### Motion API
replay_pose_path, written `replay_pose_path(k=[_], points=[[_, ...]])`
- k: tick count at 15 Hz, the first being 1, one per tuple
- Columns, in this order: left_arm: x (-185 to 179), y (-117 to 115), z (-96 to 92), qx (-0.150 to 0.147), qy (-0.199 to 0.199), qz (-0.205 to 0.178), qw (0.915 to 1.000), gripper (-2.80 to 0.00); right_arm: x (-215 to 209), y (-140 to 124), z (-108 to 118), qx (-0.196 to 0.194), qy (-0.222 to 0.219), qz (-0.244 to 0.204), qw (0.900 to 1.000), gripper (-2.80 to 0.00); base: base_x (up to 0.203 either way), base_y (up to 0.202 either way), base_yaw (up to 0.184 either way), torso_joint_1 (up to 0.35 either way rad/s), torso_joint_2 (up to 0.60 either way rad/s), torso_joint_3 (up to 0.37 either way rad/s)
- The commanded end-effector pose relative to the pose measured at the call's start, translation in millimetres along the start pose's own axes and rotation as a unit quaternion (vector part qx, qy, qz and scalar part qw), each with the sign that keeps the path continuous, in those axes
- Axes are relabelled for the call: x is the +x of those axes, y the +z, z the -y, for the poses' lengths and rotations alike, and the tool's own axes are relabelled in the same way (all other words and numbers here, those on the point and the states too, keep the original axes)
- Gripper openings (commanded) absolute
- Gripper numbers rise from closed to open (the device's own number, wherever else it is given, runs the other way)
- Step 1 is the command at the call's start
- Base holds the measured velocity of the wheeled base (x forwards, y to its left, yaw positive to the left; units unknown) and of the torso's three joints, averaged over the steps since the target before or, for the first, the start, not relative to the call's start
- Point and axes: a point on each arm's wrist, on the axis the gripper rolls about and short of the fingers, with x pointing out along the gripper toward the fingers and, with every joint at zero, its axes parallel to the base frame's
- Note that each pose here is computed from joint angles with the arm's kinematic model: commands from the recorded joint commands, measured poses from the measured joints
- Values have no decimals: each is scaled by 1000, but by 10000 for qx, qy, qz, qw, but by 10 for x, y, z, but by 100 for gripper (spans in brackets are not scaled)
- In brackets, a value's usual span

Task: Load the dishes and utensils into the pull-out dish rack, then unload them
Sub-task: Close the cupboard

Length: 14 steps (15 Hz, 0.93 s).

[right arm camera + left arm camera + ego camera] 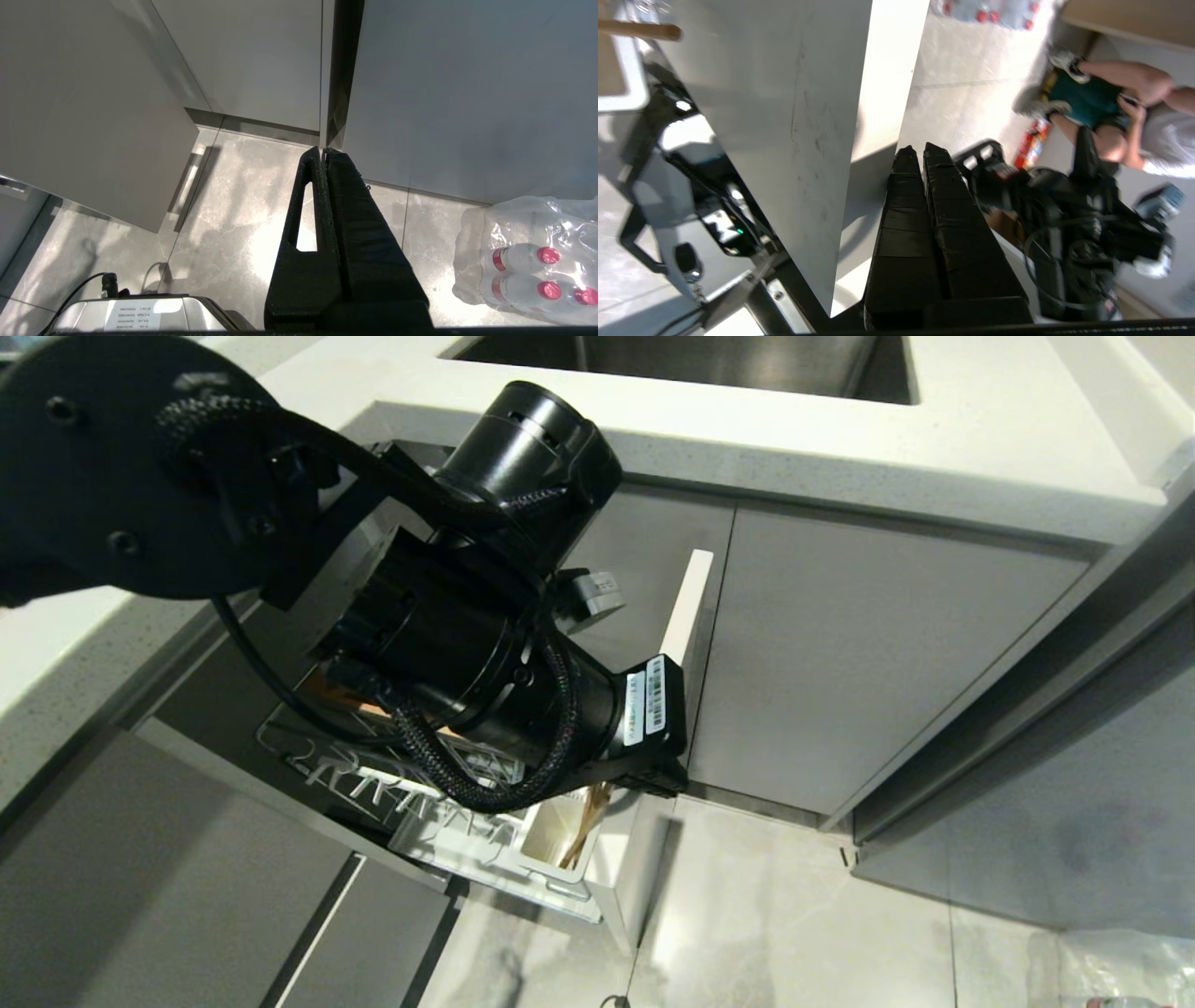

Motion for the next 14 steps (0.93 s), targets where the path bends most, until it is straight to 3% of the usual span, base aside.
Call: replay_pose_path(k=[1,8,10,14], points=[[-20,2,-11,-28,109,82,9999,-280,1,-4,0,1,0,-7,10000,-280,0,0,0,0,0,0],[-108,40,-72,48,1076,941,9897,-280,1,-4,0,1,0,-7,10000,-280,0,0,0,0,0,0],[-105,72,-126,67,1621,1308,9780,-280,1,-4,0,1,0,-7,10000,-280,0,0,0,0,0,0],[-105,134,-258,132,2685,1906,9441,-280,1,-4,0,1,0,-7,10000,-280,0,0,0,0,0,0]])
